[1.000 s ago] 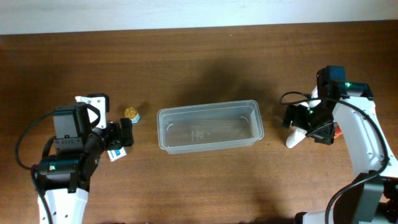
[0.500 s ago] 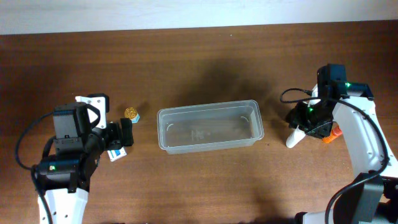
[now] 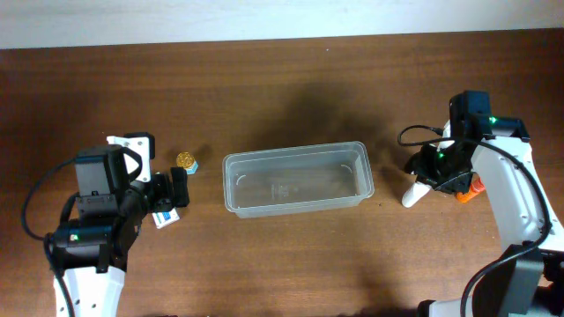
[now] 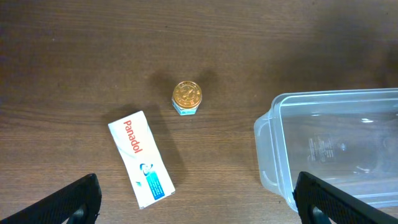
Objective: Pack container
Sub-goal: 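Move the right gripper to the white squeeze bottle and grasp it, then carry the white bottle into the container's right end and release, then grasp the dark Woods bottle with the right gripper, then place the Woods bottle into the container beside the white bottle, then move the right gripper to the orange Redoxon tube and grasp it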
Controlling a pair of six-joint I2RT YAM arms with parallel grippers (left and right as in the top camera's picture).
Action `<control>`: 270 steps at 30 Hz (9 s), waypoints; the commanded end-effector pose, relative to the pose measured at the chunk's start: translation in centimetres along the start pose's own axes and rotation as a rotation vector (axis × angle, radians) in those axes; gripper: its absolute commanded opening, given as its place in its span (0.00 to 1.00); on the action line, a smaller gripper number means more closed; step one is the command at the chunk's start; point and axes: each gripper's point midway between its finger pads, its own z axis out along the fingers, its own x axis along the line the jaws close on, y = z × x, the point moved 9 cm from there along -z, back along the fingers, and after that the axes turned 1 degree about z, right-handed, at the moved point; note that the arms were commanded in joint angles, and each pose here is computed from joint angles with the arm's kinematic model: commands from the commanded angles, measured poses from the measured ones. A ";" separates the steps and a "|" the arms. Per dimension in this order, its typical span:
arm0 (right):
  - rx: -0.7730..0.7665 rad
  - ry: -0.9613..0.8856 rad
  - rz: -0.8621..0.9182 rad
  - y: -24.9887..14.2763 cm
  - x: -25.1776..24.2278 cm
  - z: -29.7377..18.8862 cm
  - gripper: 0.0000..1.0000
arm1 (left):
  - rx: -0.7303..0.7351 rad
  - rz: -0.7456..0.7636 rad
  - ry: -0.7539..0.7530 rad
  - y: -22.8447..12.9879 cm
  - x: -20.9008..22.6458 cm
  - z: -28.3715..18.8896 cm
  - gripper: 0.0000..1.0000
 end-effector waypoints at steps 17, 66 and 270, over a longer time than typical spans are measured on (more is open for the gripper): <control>-0.158 0.068 -0.272 -2.2 4.5 -9.2 0.14 | -0.021 -0.007 -0.013 0.6 -0.1 -0.5 0.99; -0.310 -0.072 -0.530 -0.8 14.1 -10.5 0.73 | -0.018 -0.007 -0.013 0.5 -0.1 -0.5 1.00; 0.069 -0.057 0.236 5.6 -10.1 -1.6 0.14 | 0.002 -0.009 -0.013 0.2 -0.1 -0.5 0.99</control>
